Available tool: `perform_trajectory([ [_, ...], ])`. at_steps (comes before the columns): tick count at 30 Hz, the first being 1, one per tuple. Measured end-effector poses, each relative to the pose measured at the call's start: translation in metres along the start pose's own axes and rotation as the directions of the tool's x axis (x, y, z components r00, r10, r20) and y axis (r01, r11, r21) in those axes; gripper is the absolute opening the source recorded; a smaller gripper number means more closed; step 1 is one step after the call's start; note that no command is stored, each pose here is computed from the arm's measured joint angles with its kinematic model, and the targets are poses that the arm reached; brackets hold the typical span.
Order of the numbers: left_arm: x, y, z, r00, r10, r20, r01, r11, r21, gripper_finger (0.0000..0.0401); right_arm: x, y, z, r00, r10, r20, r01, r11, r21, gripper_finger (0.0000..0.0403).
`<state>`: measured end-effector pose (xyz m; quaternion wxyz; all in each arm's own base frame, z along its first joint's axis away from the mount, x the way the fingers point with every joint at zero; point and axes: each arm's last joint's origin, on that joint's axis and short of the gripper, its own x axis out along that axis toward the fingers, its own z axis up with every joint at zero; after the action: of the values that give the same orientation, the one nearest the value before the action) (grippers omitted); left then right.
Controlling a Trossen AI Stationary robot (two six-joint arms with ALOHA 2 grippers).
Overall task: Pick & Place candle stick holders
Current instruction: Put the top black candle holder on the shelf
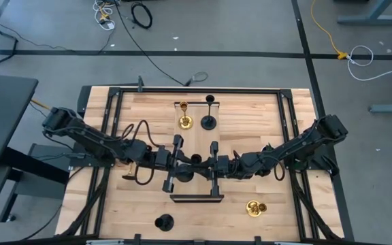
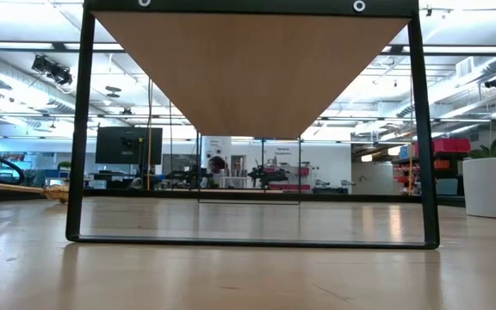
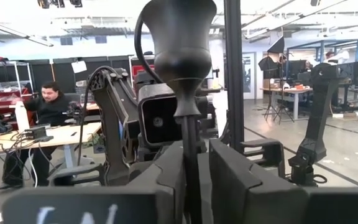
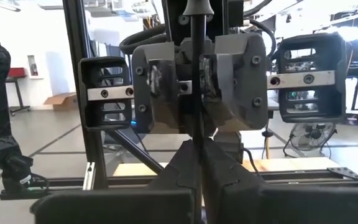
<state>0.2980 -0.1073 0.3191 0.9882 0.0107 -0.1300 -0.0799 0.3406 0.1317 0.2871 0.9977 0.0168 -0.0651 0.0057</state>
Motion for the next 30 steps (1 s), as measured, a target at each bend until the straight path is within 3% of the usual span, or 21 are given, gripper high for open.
perform_trajectory([
  [13,-0.035,-0.002,0.035,0.99,0.013,-0.138,-0.01,1.0,0.023,0.0118,-0.015,0.004,0.016,0.994,-0.104,-0.046,0.101,0.993,-0.06,0.0002],
  [17,-0.039,-0.004,0.041,0.992,0.014,-0.124,-0.011,1.0,0.019,0.0125,-0.016,0.004,0.016,0.993,-0.103,-0.05,0.1,0.993,-0.055,0.0002],
  [25,-0.036,0.001,0.036,0.988,0.058,-0.141,-0.054,0.998,0.036,0.008,-0.016,0.004,0.012,0.992,-0.082,-0.093,0.08,0.996,-0.029,0.0001],
  [30,-0.035,0.005,0.041,0.993,0.074,-0.093,-0.072,0.997,0.021,0.008,-0.015,0.003,0.01,0.993,-0.038,-0.111,0.036,0.999,-0.024,0.0],
])
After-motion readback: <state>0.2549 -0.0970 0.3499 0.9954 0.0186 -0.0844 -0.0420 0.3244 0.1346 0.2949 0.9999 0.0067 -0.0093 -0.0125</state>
